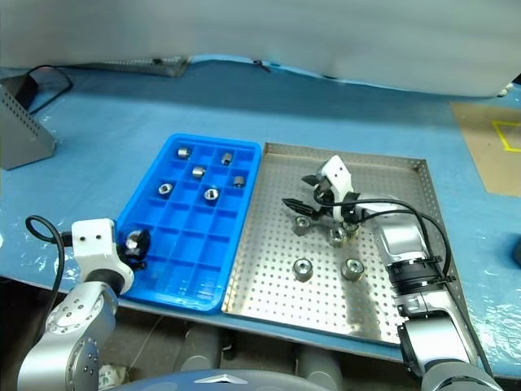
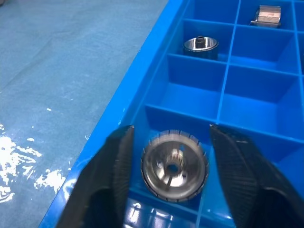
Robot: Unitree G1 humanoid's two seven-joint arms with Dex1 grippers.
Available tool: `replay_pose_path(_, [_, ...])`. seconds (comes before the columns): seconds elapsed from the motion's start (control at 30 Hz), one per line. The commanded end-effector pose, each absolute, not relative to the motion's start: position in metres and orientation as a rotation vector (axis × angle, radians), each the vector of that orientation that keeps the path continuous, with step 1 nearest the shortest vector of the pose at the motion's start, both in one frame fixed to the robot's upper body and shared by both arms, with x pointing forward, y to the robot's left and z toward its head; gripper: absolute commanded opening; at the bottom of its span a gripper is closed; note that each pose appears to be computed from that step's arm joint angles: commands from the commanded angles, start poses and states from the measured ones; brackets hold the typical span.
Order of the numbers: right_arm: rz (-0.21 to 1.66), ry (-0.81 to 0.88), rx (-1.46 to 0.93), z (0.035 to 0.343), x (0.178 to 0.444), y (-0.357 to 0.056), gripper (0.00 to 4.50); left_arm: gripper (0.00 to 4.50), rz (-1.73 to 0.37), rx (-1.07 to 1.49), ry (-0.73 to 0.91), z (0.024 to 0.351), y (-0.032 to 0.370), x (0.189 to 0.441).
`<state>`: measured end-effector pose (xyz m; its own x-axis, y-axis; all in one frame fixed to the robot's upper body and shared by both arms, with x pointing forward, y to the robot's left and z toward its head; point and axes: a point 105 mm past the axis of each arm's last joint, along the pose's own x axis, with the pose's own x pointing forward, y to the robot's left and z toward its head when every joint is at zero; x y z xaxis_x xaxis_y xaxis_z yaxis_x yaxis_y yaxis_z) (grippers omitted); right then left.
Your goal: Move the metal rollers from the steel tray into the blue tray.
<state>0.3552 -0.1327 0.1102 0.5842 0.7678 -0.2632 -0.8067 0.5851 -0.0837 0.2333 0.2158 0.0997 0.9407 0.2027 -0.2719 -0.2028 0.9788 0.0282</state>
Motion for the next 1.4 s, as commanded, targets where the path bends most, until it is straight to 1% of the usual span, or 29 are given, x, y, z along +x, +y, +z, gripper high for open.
replay_pose_path(0.03, [0.905,0.143,-0.222,0.128,0.356,-0.137,4.50,4.01,0.215,0.001,0.226,0.111,0.220,0.242])
replay_pose_path(0.07, [0.895,0.142,-0.225,0.129,0.356,-0.139,4.50,4.35,0.198,0.001,0.200,0.115,0.220,0.249])
replay_pose_path(0.1, [0.884,0.139,-0.226,0.130,0.356,-0.142,4.50,4.46,0.154,-0.017,0.150,0.125,0.216,0.260])
replay_pose_path(0.13, [0.873,0.137,-0.227,0.132,0.357,-0.145,4.50,4.46,0.105,-0.045,0.101,0.135,0.211,0.272])
replay_pose_path(0.2, [0.842,0.131,-0.230,0.135,0.357,-0.152,4.50,4.46,-0.102,-0.064,-0.005,0.160,0.187,0.295])
replay_pose_path(0.23, [0.816,0.126,-0.228,0.137,0.357,-0.158,4.50,4.46,-0.275,-0.071,-0.041,0.173,0.166,0.310])
replay_pose_path(0.27, [0.799,0.123,-0.226,0.139,0.357,-0.163,4.50,4.46,-0.390,-0.071,-0.062,0.183,0.153,0.318])
replay_pose_path(0.33, [0.771,0.120,-0.220,0.142,0.356,-0.169,4.50,4.46,-0.599,-0.017,-0.076,0.192,0.129,0.328])
replay_pose_path(0.4, [0.729,0.126,-0.225,0.144,0.351,-0.182,4.50,4.46,-0.865,0.033,-0.051,0.196,0.096,0.338])
replay_pose_path(0.47, [0.686,0.138,-0.238,0.145,0.345,-0.197,4.50,4.46,-1.069,0.059,-0.035,0.200,0.069,0.347])
replay_pose_path(0.57, [0.630,0.162,-0.253,0.148,0.330,-0.217,4.50,4.46,-1.284,0.151,0.046,0.190,0.036,0.357])
replay_pose_path(0.67, [0.574,0.178,-0.259,0.149,0.316,-0.231,4.50,4.46,-1.395,0.204,0.094,0.177,0.017,0.363])
replay_pose_path(0.73, [0.528,0.188,-0.264,0.149,0.305,-0.240,4.50,4.46,-1.489,0.251,0.157,0.162,0.003,0.360])
replay_pose_path(0.83, [0.476,0.198,-0.260,0.151,0.292,-0.250,4.50,4.46,-1.604,0.359,0.234,0.139,-0.006,0.352])
replay_pose_path(1.0, [0.405,0.214,-0.254,0.151,0.270,-0.261,4.50,4.46,-1.649,0.487,0.312,0.115,-0.010,0.353])
replay_pose_path(1.13, [0.360,0.214,-0.248,0.151,0.261,-0.265,4.50,4.46,-1.646,0.618,0.365,0.094,-0.007,0.353])
replay_pose_path(1.17, [0.355,0.213,-0.247,0.151,0.260,-0.264,4.50,4.29,-1.638,0.643,0.368,0.090,-0.006,0.354])
replay_pose_path(1.23, [0.349,0.210,-0.244,0.151,0.259,-0.264,4.50,3.89,-1.622,0.612,0.347,0.089,-0.010,0.355])
replay_pose_path(1.33, [0.343,0.206,-0.240,0.151,0.261,-0.263,4.50,2.90,-1.689,0.547,0.352,0.091,-0.012,0.347])
replay_pose_path(1.4, [0.357,0.203,-0.237,0.151,0.264,-0.260,4.50,2.22,-1.642,0.500,0.297,0.103,-0.016,0.354])
